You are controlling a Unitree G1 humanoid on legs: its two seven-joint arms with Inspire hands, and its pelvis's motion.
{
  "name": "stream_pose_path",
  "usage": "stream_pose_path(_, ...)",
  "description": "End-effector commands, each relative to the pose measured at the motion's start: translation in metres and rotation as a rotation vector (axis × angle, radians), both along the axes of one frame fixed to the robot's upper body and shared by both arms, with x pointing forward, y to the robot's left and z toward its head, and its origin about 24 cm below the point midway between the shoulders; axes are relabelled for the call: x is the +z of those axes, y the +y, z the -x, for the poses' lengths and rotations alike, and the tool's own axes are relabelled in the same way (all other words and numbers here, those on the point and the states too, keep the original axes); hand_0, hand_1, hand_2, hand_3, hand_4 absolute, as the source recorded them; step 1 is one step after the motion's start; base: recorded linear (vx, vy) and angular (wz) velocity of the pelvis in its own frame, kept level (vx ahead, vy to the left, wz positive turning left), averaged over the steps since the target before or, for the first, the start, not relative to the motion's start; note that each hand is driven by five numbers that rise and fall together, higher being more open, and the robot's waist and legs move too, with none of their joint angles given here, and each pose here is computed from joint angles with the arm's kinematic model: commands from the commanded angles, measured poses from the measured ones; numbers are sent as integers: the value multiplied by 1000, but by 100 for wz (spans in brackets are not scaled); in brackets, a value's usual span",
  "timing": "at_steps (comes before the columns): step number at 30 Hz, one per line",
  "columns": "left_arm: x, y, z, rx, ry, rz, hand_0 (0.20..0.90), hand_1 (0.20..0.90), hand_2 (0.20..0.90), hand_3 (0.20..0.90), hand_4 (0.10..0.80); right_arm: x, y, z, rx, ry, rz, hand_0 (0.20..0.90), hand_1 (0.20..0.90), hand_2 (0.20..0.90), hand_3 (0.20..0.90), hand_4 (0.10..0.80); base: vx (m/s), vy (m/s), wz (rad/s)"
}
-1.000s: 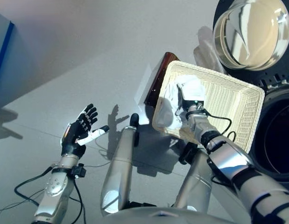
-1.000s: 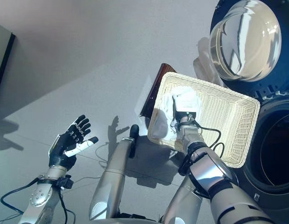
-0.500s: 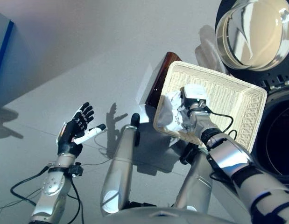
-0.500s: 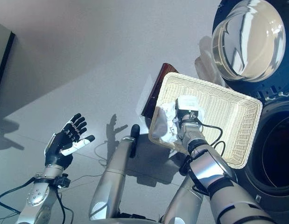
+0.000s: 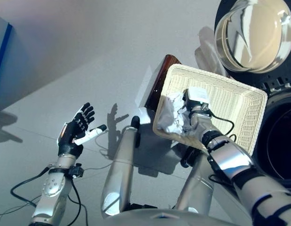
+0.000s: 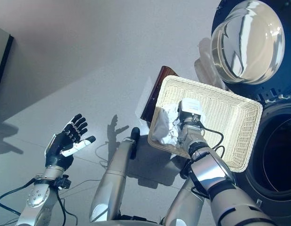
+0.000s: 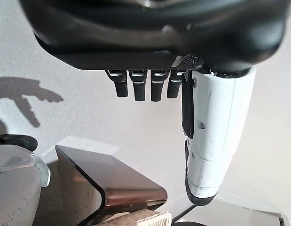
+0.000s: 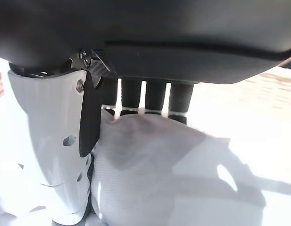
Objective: Pick up the clothes and place them into the washing machine
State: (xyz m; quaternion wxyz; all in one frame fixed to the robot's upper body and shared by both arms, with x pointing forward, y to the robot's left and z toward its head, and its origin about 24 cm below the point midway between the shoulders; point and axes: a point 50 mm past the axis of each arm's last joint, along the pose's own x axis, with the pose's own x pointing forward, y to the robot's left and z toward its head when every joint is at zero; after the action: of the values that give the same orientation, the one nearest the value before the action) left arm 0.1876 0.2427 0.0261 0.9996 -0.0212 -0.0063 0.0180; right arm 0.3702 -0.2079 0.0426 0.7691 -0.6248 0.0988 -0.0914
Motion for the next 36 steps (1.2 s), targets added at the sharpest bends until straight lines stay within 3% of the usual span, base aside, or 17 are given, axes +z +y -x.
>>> stream_pose_path(1, 33, 8, -1, 25, -169, -37, 900, 900, 900, 900, 800, 11, -32, 5, -148, -163, -148, 200, 200, 200, 200, 300, 0, 0, 0)
stream_pose_path(8, 24, 16, 4, 88, -135, -36, 900, 900, 900, 900, 800, -5, -54, 26, -371, -344, -632, 200, 200, 200, 200, 300, 2, 0, 0)
stream_pose_path(20, 17, 22, 10, 118, -102, -20, 900, 900, 900, 900, 800, -22, -84, 57, -625, -581, -1007, 200, 200, 200, 200, 300, 5, -2, -5)
stream_pose_path(24, 15, 18, 10, 118, -94, 0, 900, 900, 900, 900, 800, -24, -86, 64, -712, -775, -1342, 200, 200, 200, 200, 300, 4, 12, -4)
stream_pose_path(30, 12, 14, 8, 105, -85, 37, 900, 900, 900, 900, 800, -27, -84, 70, -691, -945, -1656, 200, 200, 200, 200, 300, 0, 6, -6)
stream_pose_path(31, 9, 12, 9, 100, -72, 62, 900, 900, 900, 900, 800, -30, -81, 72, -680, -1047, -1837, 200, 200, 200, 200, 300, 0, 0, 0)
stream_pose_path(36, 5, 8, 8, 86, -57, 105, 900, 900, 900, 900, 800, -43, -79, 81, -744, -1184, -2022, 200, 200, 200, 200, 300, 2, 0, -1)
